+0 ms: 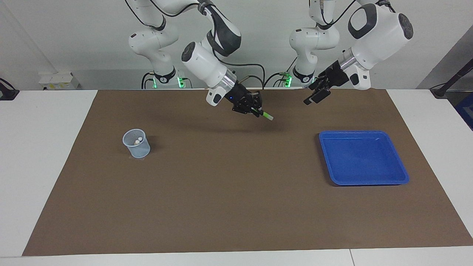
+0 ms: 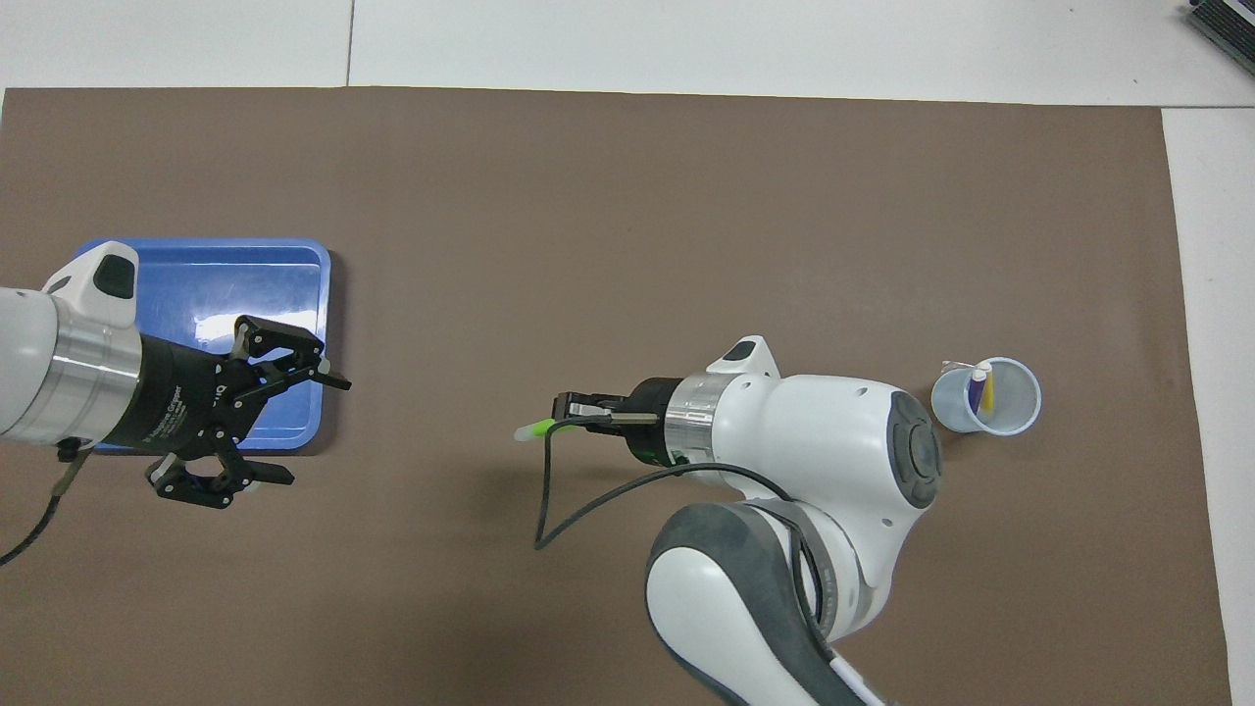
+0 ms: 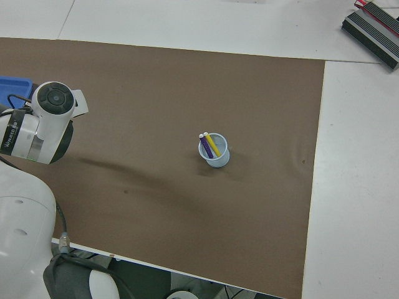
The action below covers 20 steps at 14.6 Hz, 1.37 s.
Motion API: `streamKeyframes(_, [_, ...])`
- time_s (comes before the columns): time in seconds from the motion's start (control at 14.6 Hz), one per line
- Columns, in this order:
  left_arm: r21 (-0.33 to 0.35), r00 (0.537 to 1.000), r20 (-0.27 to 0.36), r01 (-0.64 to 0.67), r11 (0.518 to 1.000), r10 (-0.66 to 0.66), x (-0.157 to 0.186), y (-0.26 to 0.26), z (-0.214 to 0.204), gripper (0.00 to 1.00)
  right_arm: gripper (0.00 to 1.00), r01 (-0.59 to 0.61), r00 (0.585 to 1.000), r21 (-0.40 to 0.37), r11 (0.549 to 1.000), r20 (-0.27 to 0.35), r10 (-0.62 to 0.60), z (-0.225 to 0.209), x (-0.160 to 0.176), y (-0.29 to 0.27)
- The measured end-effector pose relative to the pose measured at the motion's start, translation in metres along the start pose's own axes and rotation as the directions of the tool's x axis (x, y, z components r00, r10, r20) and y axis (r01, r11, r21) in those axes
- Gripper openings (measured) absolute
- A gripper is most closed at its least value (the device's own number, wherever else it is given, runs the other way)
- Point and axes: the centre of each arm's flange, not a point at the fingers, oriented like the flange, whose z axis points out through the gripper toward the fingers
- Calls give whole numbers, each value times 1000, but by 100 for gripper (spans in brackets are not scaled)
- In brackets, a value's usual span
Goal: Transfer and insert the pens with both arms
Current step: 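Carry the green pen to the white cup with the right gripper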
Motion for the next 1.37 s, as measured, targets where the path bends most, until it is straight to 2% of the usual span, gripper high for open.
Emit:
streamKeyframes(0.21, [61, 967, -51, -246, 967, 249, 36, -29, -18, 100, 19, 184, 980, -153, 971, 107, -169, -31, 20, 44])
streamKeyframes(0.34, [124, 916, -81, -381, 916, 392, 58, -49, -33, 100, 19, 292, 948, -186, 938, 184, -258, -65, 34, 70])
streamKeyframes(0.41, [154, 890, -92, -430, 890, 446, 67, -57, -40, 100, 19, 349, 926, -202, 915, 221, -304, -81, 39, 83])
streamKeyframes(0.55, [198, 856, -117, -478, 856, 504, 81, -71, -56, 100, 19, 478, 863, -255, 841, 313, -396, -114, 48, 113])
streamKeyframes(0.68, [224, 841, -151, -483, 847, 520, 88, -78, -75, 100, 19, 602, 778, -287, 745, 418, -468, -145, 54, 135])
streamKeyframes(0.82, [242, 830, -182, -482, 842, 527, 88, -76, -89, 100, 19, 719, 673, -307, 623, 530, -516, -175, 62, 142])
streamKeyframes(1.03, [245, 819, -203, -488, 838, 537, 87, -69, -94, 100, 19, 866, 483, -263, 426, 661, -574, -198, 69, 141])
streamKeyframes(1.16, [244, 812, -217, -492, 836, 542, 88, -66, -94, 100, 19, 914, 393, -231, 332, 700, -596, -205, 75, 152])
streamKeyframes(1.37, [238, 792, -263, -500, 833, 551, 89, -59, -98, 100, 19, 952, 303, -186, 245, 706, -641, -209, 83, 188])
